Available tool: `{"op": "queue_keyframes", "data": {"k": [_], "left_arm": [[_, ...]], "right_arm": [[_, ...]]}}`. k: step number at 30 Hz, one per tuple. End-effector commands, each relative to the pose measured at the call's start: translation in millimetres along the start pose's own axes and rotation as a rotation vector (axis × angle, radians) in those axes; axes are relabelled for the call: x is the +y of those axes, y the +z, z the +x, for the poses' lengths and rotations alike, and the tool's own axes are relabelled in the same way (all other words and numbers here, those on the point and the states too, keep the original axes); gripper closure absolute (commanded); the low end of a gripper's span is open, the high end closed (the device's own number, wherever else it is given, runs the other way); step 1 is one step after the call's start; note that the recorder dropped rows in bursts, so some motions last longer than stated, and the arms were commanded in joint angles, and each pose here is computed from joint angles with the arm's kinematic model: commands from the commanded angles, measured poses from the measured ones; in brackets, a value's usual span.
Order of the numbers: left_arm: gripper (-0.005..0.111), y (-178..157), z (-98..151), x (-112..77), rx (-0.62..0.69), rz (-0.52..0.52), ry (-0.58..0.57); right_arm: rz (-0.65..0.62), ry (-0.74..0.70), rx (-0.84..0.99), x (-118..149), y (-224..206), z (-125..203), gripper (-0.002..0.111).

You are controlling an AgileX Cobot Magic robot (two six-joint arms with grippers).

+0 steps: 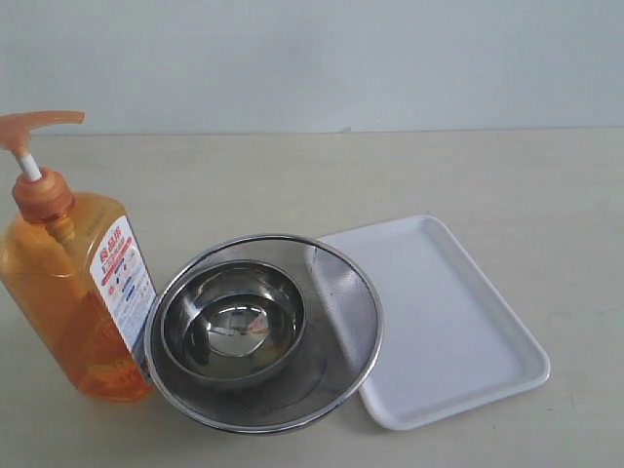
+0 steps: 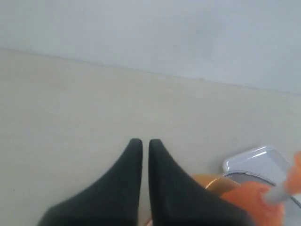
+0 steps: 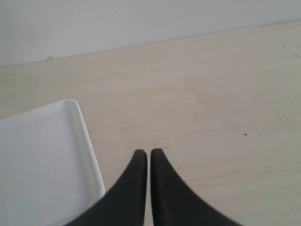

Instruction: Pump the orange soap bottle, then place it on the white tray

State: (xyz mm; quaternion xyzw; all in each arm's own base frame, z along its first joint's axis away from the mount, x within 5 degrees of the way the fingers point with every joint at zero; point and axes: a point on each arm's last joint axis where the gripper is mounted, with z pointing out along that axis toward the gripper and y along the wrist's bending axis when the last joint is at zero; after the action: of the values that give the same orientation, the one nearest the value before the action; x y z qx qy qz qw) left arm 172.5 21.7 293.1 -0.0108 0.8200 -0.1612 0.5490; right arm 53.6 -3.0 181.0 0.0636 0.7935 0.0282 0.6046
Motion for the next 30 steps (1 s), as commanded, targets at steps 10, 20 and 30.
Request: {"op": "queue_keyframes", "data": {"k": [10,20,30], "left_arm": [[0.102,-76,72,-57.6,-0.345,-0.031,0.223],[0.102,-85,98,-70.8,-0.383,0.036,0.267],[0.102,-83,101,-73.3,-0.364,0.099,0.154]], "right_arm": [[0.000,-0.005,-0.013,0,0,-1,0.108],[0.000,-0.005,-0.014,0,0,-1,0.108],[0.000,-0.005,-0.014,0,0,-1,0.108]]}}
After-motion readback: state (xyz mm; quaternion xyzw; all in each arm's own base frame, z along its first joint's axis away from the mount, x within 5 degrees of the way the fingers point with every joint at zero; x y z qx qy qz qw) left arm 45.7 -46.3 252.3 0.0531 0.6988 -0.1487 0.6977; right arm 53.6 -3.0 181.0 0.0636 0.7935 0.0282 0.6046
